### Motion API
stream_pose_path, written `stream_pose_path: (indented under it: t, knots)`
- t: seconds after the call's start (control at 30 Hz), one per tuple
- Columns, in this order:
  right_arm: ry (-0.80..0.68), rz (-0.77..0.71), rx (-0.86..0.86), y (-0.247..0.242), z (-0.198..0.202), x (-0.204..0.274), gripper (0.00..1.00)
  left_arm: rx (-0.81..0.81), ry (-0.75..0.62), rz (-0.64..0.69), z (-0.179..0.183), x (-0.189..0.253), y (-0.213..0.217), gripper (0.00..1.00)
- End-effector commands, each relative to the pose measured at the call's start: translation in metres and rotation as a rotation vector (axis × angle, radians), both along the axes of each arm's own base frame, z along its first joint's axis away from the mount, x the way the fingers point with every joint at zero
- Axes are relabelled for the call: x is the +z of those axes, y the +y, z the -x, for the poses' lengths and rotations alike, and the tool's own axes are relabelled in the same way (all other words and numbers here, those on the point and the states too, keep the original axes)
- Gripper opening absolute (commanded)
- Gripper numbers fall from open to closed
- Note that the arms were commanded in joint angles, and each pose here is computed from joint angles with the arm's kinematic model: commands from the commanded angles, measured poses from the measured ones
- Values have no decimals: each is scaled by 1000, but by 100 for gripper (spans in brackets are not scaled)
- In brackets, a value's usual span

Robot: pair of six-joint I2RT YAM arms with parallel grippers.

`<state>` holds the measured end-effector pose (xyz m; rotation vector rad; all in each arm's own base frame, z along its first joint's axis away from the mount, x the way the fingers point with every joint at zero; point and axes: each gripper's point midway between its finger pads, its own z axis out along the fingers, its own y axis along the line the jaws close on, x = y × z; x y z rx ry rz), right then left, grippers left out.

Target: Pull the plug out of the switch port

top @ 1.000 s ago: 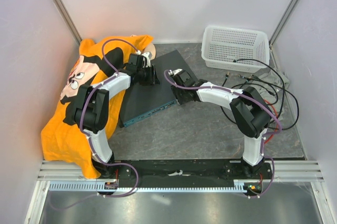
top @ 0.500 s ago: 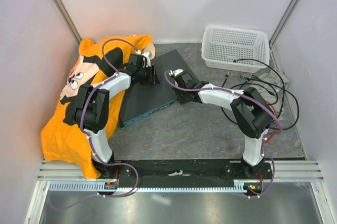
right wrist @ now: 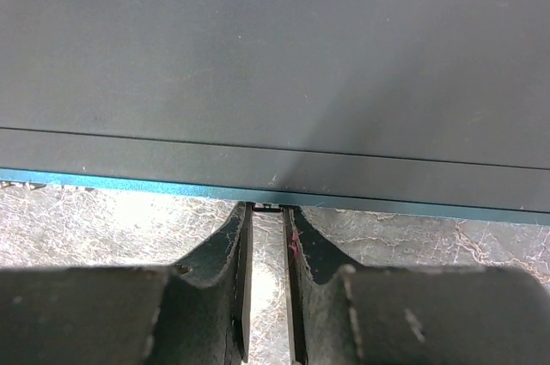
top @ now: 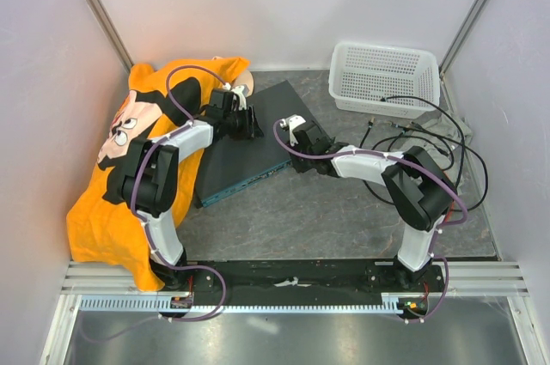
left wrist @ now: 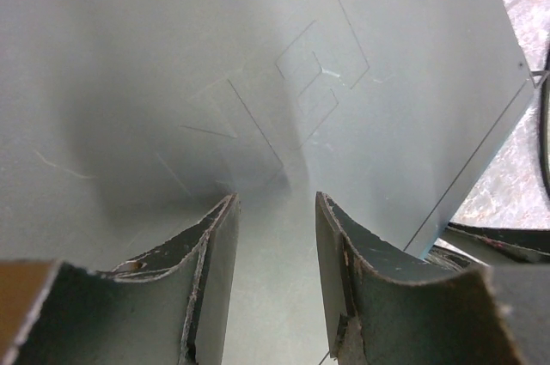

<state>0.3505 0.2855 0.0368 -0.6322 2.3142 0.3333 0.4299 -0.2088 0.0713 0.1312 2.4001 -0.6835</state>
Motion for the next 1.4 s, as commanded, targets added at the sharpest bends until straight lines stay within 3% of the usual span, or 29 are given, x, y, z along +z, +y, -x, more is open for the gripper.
stream_pose_path:
  t: [0.0,0.83,1.37]
  knots:
    - [-6,-43,45,7,8,7,0,-27,34,40,21,1,-8,48]
    - [85,-20,51,-22,53,-11,1,-9,121,1,25,-33,-8,49]
    - [91,-23,53,-21,54,-11,1,-11,122,4,25,-33,-8,49]
